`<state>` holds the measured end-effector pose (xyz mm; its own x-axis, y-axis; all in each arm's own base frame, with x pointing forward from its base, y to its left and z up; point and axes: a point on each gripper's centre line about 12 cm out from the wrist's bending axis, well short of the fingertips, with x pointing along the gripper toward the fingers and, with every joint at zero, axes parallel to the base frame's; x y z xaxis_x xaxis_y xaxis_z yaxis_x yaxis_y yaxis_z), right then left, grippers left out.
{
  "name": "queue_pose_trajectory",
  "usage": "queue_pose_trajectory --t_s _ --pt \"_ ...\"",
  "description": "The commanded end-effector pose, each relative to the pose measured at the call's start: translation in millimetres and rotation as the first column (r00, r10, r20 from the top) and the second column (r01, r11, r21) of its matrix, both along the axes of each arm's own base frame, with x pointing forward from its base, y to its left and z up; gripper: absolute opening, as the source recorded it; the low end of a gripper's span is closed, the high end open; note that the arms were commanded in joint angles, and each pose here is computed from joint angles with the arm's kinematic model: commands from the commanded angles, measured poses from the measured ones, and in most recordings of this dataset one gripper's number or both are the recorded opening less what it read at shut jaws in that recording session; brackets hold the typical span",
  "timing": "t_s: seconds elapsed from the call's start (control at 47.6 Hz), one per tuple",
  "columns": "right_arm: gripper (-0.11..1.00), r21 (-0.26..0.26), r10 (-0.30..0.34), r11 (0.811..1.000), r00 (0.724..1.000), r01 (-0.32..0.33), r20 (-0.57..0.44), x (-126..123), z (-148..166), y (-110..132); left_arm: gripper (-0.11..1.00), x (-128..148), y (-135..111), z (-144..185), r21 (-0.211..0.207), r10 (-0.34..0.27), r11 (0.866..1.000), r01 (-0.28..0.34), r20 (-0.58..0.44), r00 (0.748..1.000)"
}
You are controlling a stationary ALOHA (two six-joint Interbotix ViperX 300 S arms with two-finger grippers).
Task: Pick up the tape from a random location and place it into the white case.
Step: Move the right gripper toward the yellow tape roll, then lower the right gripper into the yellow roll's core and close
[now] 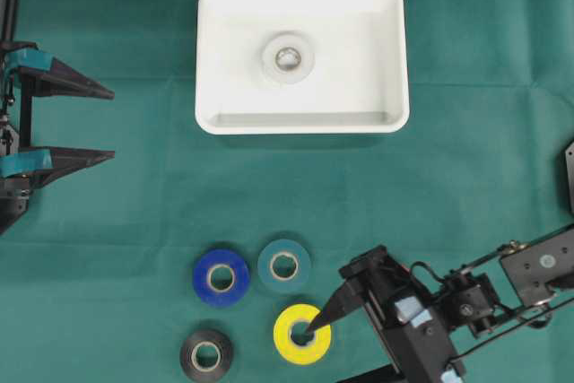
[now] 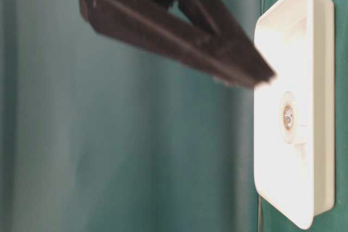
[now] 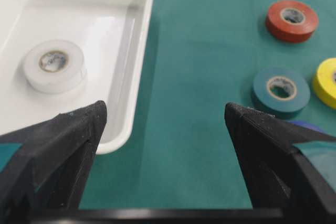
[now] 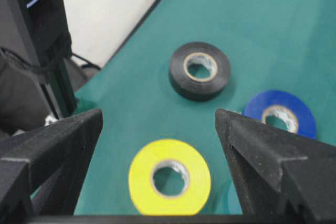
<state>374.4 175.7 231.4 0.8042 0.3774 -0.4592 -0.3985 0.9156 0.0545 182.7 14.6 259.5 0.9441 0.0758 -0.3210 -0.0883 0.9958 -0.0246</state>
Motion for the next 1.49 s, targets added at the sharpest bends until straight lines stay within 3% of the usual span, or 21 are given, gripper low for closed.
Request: queue_pose_trajectory --t_s 0.0,0.21,0.357,0.819,0.988,1.471 --pt "0.90 0.018 0.001 1.000 1.000 -0.001 0.029 6 16 4 0.96 2 0 4 -0.002 0.002 1.000 -0.002 0.011 1.000" --pt "0.90 0.027 -0.012 1.000 1.000 0.012 -0.004 7 14 4 0.96 2 0 3 -0.004 0.002 1.000 -0.002 0.006 1.000" --pt "0.90 0.027 -0.039 0.999 0.994 0.042 -0.102 8 15 3 0.96 2 0 2 -0.003 0.002 1.000 -0.002 0.003 1.000" --pt "0.90 -0.110 -0.083 0.993 0.920 0.044 -0.383 22 22 9 0.96 2 0 1 -0.003 0.002 1.000 -0.002 -0.003 1.000" --pt "0.90 -0.124 -0.089 0.991 0.910 0.042 -0.405 24 21 10 0.96 2 0 1 -0.005 0.002 1.000 -0.002 -0.001 1.000" --pt "0.90 -0.117 -0.078 0.993 0.916 0.034 -0.393 24 22 15 0.96 2 0 1 -0.003 0.002 1.000 -0.002 -0.003 1.000"
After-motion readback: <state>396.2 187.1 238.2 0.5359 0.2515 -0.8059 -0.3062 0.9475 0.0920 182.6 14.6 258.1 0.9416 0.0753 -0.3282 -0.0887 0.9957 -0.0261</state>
